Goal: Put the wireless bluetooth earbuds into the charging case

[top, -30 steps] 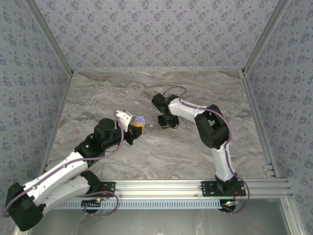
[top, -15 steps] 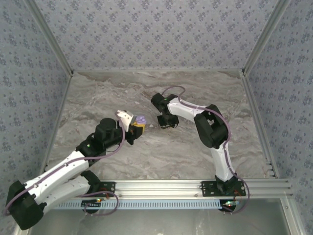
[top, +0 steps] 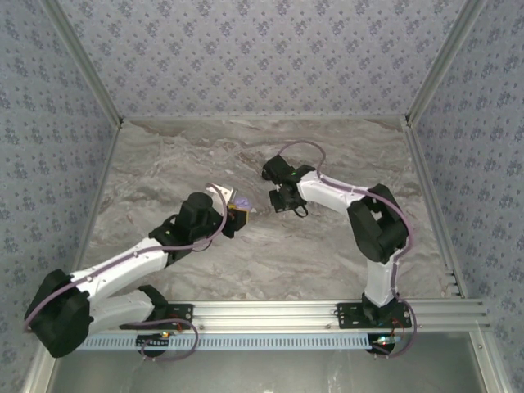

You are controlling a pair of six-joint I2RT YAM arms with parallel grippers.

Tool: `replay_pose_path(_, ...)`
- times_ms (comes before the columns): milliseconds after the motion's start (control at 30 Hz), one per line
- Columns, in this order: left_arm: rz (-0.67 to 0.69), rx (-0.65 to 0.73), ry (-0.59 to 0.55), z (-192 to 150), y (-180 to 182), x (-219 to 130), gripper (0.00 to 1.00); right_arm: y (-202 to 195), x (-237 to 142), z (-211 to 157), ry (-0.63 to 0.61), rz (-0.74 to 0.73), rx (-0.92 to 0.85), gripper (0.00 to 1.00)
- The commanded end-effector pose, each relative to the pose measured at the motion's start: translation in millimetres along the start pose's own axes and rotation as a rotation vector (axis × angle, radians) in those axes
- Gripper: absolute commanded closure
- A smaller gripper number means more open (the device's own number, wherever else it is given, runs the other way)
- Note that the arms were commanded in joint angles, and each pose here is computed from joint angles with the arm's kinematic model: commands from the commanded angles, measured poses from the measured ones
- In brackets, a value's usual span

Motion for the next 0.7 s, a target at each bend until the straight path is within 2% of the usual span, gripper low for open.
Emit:
replay_pose_path(0,-0.019,-0.034,-0.038,4,0,6,0.87,0,-26,16,-0.125,0.038,-0.005,0.83)
replay_pose_path(233,-0.058,-0.045,-0.029,-4,2,20,0.86,2,-66,21,-0.253,0.142,-0.013,0.83)
replay_pose_path(667,-0.191,0.008,-0.143,5,-3,36,0.85,19,-118,16,-0.43,0.346,-0.094,0.83)
Point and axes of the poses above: each hand's point on the last joint's axis, 136 mm out from that joint toward the fingers, its own x axis out along the fingers, its own y axis along the line the jaws close on, z = x × y, the point moved 5 cm from there along -x, back along the fingers, and after that the axes turned 5 degrees about x, right-handed, at the moved point
